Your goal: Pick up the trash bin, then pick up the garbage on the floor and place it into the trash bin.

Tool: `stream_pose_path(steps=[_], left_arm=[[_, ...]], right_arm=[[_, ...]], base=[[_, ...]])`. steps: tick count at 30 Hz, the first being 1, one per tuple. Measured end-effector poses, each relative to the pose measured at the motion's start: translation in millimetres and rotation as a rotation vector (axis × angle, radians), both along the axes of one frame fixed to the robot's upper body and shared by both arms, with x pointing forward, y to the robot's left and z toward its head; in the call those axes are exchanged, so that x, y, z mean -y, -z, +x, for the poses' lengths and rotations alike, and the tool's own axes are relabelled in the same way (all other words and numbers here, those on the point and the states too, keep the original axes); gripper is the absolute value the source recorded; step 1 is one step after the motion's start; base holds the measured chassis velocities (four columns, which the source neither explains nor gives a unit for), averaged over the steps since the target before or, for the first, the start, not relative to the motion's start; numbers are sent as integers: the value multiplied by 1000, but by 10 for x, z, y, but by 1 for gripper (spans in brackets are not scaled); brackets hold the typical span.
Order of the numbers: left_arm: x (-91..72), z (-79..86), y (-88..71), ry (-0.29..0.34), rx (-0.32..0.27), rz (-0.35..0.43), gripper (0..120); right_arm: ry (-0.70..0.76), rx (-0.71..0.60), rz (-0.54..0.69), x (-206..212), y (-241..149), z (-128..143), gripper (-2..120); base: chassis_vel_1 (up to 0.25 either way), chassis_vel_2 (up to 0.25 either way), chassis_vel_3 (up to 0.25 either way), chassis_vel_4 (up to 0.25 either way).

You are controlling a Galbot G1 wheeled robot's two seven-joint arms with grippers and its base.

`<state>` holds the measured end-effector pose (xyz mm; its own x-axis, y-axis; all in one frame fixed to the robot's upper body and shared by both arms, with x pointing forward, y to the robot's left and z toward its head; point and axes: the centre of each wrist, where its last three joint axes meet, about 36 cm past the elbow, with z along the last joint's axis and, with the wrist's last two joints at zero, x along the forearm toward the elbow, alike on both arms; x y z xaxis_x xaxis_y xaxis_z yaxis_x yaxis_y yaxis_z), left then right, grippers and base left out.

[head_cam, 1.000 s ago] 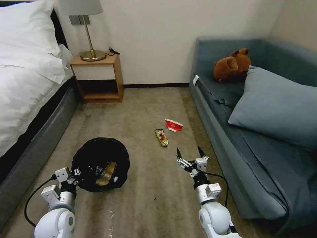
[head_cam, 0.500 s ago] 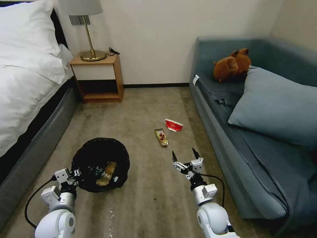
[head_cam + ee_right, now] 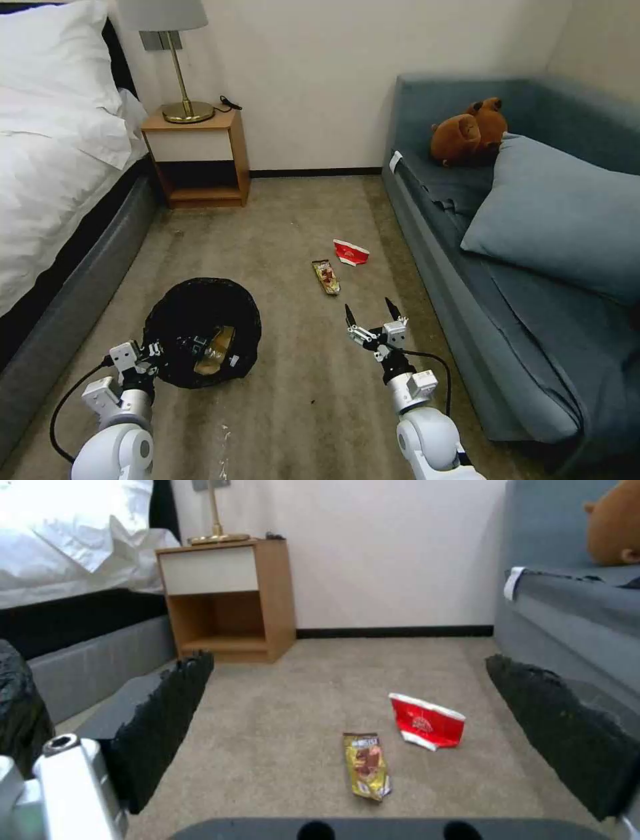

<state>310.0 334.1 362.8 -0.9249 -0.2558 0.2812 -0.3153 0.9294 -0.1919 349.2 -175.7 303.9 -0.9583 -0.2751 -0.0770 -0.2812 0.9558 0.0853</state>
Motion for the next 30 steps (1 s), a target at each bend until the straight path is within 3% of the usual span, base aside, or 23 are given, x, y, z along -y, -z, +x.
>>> stream_pose_path(steps=[13, 30], left_arm=[[10, -11, -11, -3, 1, 6, 3], [-7, -26, -17, -6, 0, 7, 3]], right_arm=[[-10, 1, 2, 21, 31, 11, 100], [-23, 1, 3, 11, 54, 6, 100]], base=[[0, 0, 0, 0], [-79, 79, 81, -76]])
